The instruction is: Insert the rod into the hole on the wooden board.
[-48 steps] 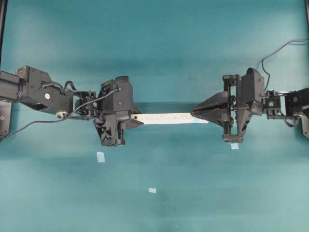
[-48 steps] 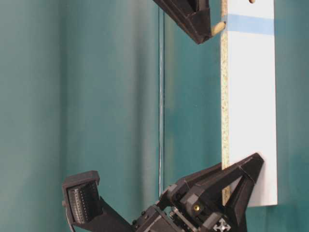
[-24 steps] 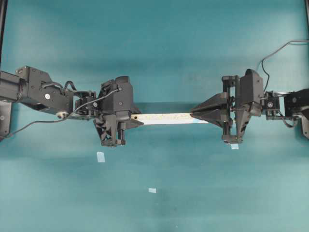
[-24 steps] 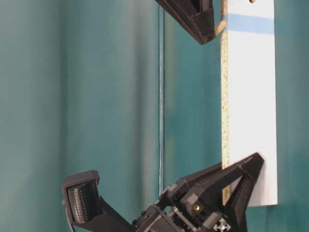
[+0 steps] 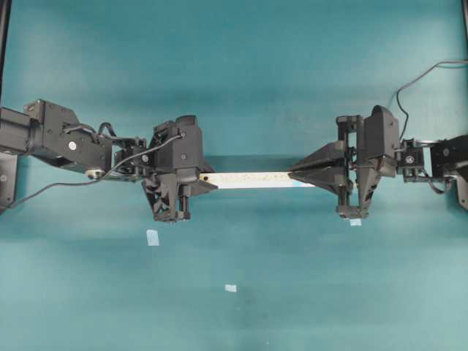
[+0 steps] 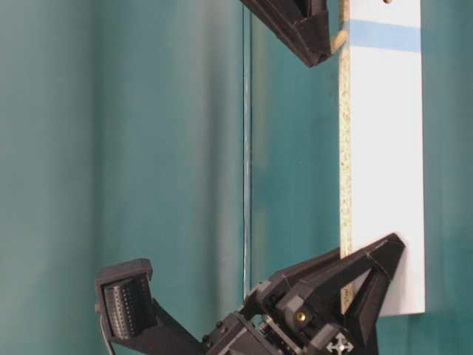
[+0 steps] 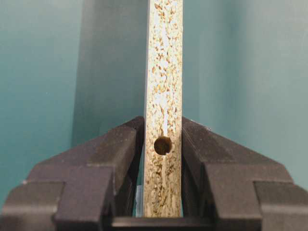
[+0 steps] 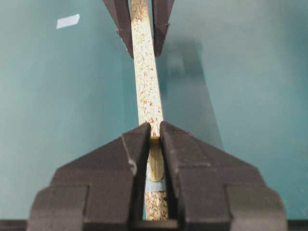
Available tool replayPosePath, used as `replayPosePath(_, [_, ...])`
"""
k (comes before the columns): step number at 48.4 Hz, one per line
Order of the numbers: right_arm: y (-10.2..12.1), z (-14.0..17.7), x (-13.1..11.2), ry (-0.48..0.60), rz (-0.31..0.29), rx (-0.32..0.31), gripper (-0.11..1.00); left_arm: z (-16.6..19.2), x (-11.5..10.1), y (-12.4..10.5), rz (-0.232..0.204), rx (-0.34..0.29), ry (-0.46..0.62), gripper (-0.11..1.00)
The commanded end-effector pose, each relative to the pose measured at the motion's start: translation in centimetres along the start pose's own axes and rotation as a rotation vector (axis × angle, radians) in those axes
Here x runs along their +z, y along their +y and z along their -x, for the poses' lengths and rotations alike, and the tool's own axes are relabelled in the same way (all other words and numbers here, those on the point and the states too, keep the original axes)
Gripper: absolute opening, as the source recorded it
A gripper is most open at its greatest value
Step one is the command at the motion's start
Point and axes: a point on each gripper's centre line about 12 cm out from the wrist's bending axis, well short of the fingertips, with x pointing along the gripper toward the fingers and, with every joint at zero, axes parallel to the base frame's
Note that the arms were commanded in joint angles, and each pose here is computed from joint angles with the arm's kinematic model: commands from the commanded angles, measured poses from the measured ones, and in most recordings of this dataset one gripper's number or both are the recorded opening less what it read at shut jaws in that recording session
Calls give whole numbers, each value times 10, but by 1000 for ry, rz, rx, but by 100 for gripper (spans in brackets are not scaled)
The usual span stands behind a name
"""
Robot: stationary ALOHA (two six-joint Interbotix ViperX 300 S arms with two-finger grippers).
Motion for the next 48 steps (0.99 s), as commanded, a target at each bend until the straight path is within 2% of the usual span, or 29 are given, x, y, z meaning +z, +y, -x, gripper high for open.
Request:
replayPosePath(1, [4,1,3,-14,-2,13,11,3,10,-2,8,-6,-30,33])
replayPosePath(32, [1,18,-2,20,-3,2,11,3,10,-3,7,-7,-27,33])
replayPosePath(48, [1,14,-3,49,-2,-7,11,3,10,-3,7,-7,-27,33])
